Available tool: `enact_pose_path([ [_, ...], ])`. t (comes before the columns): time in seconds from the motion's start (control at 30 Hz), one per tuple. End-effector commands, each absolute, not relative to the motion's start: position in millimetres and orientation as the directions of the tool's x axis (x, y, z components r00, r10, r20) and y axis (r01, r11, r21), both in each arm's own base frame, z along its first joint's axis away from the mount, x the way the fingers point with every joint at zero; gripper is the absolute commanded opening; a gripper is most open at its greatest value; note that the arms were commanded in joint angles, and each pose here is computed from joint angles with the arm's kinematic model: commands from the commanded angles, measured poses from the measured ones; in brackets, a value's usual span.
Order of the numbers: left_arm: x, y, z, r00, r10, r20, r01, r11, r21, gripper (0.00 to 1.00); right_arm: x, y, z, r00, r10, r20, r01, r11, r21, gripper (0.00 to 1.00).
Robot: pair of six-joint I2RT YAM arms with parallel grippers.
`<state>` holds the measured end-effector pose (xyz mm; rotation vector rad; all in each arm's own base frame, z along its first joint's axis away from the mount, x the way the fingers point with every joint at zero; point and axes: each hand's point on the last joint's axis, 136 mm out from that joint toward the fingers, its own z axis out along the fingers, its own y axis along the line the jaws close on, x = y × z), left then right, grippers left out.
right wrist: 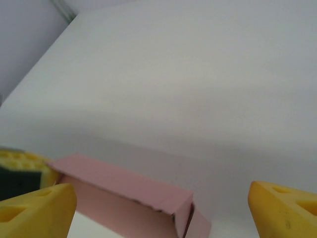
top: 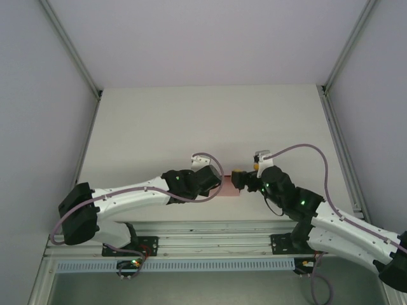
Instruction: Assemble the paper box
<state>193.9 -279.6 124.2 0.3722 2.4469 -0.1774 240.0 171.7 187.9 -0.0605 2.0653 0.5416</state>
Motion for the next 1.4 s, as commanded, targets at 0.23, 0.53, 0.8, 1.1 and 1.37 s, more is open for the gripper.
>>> enact_pose_path([
  [0.23, 177.1, -260.9, 95.5, -0.776, 0.341, -0.531, 0.351, 0.933, 0.086, 0.0, 249.7, 160.1, 134.4, -0.708, 0.219, -0.671, -0.11, 0.905, 0.412, 0.84],
  [0.53, 176.5, -263.4, 99.1, -0.755, 0.352, -0.553, 0.376, 0.924, 0.076, 0.01, 226.9, 151.6, 92.1, -0.778, 0.243, -0.579, -0.042, 0.9, 0.434, 0.78],
  [0.8, 169.0, -275.9, 111.5, -0.725, 0.398, -0.562, 0.465, 0.885, 0.028, 0.26, 216.0, 146.2, 68.7, -0.81, 0.267, -0.522, 0.014, 0.899, 0.439, 0.77],
  [1.1, 164.1, -273.3, 135.9, -0.682, 0.445, -0.58, 0.543, 0.84, 0.006, 0.55, 210.0, 141.9, 53.8, -0.823, 0.289, -0.49, 0.055, 0.898, 0.437, 0.73],
  [1.37, 182.2, -272.1, 147.8, -0.788, 0.252, -0.562, 0.426, 0.882, -0.202, 0.87, 204.1, 140.4, 42.9, -0.836, 0.285, -0.47, 0.063, 0.899, 0.433, 0.69],
])
